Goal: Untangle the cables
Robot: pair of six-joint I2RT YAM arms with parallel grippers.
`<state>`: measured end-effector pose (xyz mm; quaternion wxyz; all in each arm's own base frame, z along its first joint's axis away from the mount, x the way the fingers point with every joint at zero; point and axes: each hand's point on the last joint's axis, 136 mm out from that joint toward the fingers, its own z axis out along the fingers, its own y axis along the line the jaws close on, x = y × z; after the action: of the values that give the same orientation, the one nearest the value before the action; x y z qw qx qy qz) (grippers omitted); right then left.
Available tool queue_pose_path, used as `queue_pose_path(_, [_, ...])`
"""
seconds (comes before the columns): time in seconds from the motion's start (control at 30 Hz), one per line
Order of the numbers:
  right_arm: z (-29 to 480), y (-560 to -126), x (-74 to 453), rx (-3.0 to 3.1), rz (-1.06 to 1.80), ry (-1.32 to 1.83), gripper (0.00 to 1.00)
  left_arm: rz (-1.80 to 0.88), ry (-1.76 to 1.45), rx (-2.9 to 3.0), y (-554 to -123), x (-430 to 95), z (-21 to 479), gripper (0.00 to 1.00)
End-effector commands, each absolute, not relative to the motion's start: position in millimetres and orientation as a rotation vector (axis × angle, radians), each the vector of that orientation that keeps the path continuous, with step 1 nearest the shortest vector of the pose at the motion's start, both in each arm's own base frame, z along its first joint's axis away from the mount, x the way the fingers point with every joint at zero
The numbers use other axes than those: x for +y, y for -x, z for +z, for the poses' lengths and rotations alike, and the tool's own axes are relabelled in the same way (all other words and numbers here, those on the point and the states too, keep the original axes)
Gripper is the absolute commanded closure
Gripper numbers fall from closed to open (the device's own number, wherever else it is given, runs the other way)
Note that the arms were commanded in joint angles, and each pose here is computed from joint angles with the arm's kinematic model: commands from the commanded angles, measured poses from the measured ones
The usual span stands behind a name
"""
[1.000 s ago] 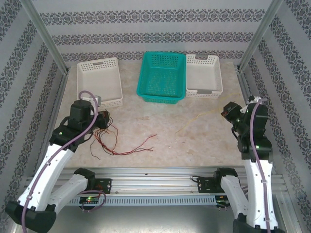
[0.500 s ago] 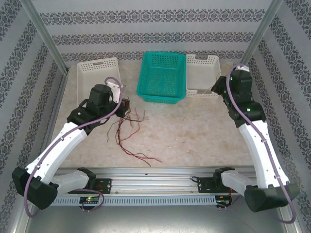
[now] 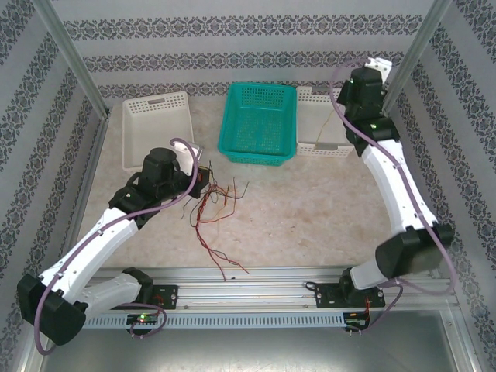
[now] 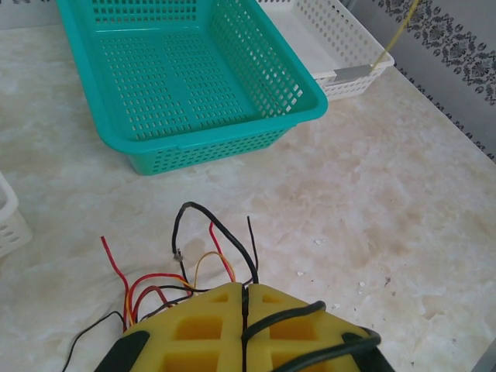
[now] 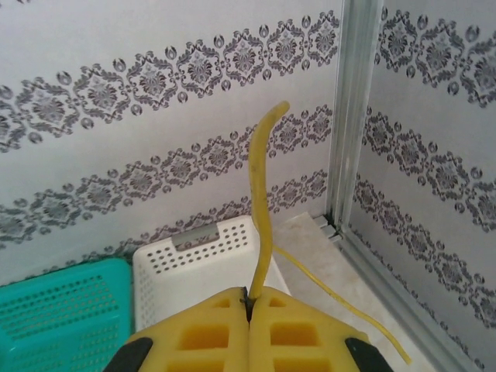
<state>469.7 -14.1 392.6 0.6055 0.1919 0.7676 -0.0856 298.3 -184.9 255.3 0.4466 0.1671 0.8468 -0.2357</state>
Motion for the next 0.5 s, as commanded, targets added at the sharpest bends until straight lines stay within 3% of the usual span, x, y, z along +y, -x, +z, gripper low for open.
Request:
queue_pose_path(0.0, [403, -493, -29, 1.71, -0.332, -0.449, 1.0, -0.613, -0.45, 2.026, -301, -195, 266, 1.0])
queue_pose_path(0.33, [393, -569, -28, 1.663, -0.532, -0.362, 1.0, -0.587, -0.478, 2.031, -298, -197, 264, 1.0])
queue_pose_path(0.47, [349, -587, -21, 1.741, -0.499, -0.364, 1.0, -0.58, -0.476, 2.03, -298, -195, 264, 1.0])
